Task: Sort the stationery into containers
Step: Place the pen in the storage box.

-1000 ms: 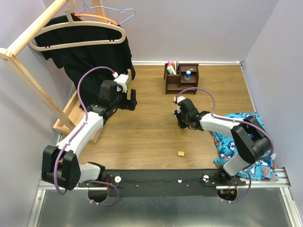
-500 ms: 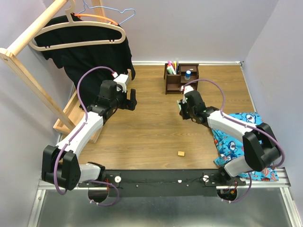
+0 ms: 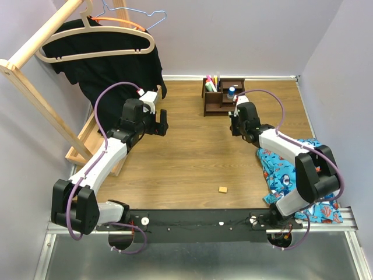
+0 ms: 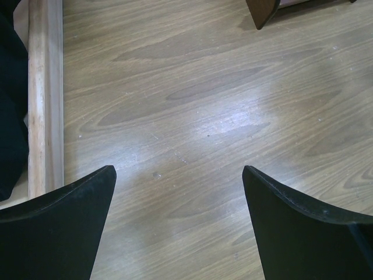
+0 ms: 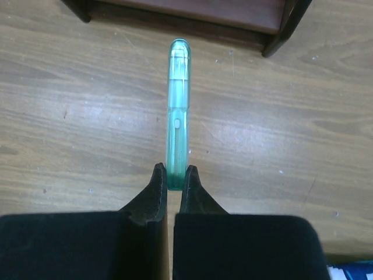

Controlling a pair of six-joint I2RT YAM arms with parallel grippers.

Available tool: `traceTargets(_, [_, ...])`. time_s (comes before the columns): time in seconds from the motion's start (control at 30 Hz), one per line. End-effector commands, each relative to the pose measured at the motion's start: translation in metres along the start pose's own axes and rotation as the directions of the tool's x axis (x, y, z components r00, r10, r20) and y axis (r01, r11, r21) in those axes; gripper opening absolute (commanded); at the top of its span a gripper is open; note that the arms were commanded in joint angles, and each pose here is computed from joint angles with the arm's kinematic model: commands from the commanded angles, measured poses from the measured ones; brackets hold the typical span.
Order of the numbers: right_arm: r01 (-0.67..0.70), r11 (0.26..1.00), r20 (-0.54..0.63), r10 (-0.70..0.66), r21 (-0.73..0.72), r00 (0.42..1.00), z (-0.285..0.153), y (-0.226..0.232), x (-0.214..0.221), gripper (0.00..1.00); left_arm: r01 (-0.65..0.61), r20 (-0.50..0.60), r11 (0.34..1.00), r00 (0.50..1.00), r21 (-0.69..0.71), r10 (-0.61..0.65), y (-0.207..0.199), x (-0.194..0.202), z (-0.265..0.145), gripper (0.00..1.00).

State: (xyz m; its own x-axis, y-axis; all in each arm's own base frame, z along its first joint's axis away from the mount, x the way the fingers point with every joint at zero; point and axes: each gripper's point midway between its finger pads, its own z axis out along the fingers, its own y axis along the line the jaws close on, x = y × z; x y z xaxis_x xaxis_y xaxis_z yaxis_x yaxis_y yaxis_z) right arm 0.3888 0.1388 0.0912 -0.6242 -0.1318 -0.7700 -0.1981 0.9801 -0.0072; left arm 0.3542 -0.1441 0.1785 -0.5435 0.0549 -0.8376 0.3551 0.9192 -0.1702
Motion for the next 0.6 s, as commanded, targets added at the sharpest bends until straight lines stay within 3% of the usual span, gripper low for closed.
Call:
traceTargets(0.0, [0.005,1.0,0.07,-0.007,0.029,0.998,0.013,-0.005,-0.026,0.01,-0.008,0.023,1.0,1.0,0.019,0.007,-0.006,-0.002,-0.002,0.99])
traceTargets(0.57, [-0.007,0.996,0.078,0.0,0.088,0.997,0.057,-0.027,-0.043,0.01,-0.018,0.017,1.0,1.0,0.013,0.017,-0.005,0.003,-0.002,0.99])
